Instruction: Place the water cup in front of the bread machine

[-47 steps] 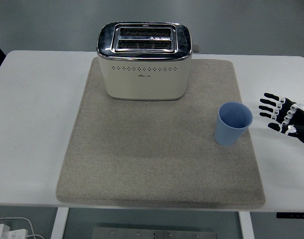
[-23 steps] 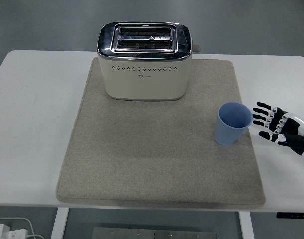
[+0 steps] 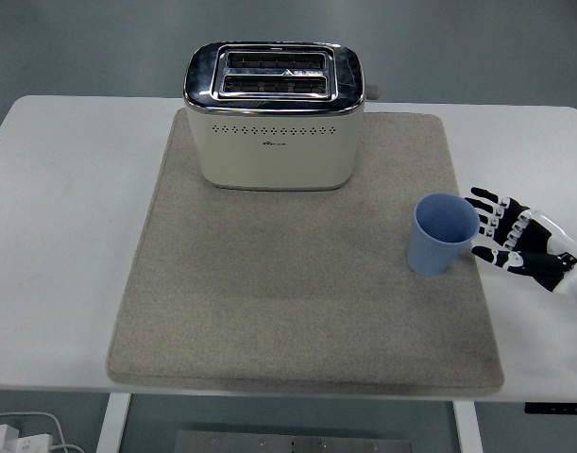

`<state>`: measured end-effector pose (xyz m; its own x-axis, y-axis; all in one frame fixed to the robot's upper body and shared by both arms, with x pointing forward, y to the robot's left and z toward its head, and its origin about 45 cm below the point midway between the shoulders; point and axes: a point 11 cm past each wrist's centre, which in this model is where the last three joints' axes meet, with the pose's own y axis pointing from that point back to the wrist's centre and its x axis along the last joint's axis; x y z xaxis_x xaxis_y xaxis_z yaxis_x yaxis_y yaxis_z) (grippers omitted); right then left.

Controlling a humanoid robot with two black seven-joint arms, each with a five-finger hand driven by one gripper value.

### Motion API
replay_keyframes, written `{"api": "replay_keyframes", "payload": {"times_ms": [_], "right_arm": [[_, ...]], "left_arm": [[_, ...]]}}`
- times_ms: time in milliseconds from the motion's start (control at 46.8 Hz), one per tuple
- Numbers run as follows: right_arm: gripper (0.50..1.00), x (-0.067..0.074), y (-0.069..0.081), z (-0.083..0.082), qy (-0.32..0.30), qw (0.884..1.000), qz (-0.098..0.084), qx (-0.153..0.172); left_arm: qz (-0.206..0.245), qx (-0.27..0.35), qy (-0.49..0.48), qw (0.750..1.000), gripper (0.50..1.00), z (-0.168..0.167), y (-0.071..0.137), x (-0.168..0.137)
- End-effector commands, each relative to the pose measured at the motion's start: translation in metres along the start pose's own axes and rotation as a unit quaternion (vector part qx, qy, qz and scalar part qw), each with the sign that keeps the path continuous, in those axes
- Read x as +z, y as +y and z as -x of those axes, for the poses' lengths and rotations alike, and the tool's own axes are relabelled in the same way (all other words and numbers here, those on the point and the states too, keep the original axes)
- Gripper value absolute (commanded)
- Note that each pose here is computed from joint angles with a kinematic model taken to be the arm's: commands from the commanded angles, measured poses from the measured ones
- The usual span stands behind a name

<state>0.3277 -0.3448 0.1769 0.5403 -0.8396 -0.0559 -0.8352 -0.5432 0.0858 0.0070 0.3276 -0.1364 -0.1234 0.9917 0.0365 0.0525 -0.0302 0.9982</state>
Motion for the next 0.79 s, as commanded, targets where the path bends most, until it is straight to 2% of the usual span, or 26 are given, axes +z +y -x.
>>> {"api": "replay_keyframes", "payload": {"times_ms": [0, 150, 385, 769], "right_arm": [[0.928, 0.0, -0.001, 0.001, 0.0, 1.0, -0.001, 0.001], [0.928, 0.005, -0.005, 0.012, -0.007, 1.0, -0.004, -0.003], [0.928, 0.014, -0.001, 0.018, -0.003, 1.0, 0.005, -0.006], [0.928, 0.01, -0.008, 0.029, -0.002, 1.0, -0.007, -0.005]], "left_arm": [[0.001, 0.0, 0.0, 1.0, 1.0, 0.0, 0.0, 0.0], [0.0, 0.001, 0.0, 1.0, 1.0, -0.001, 0.0, 0.0], [0.0, 0.001, 0.001, 1.0, 1.0, -0.001, 0.0, 0.0], [0.0, 0.001, 0.0, 1.0, 1.0, 0.0, 0.0, 0.0]]}}
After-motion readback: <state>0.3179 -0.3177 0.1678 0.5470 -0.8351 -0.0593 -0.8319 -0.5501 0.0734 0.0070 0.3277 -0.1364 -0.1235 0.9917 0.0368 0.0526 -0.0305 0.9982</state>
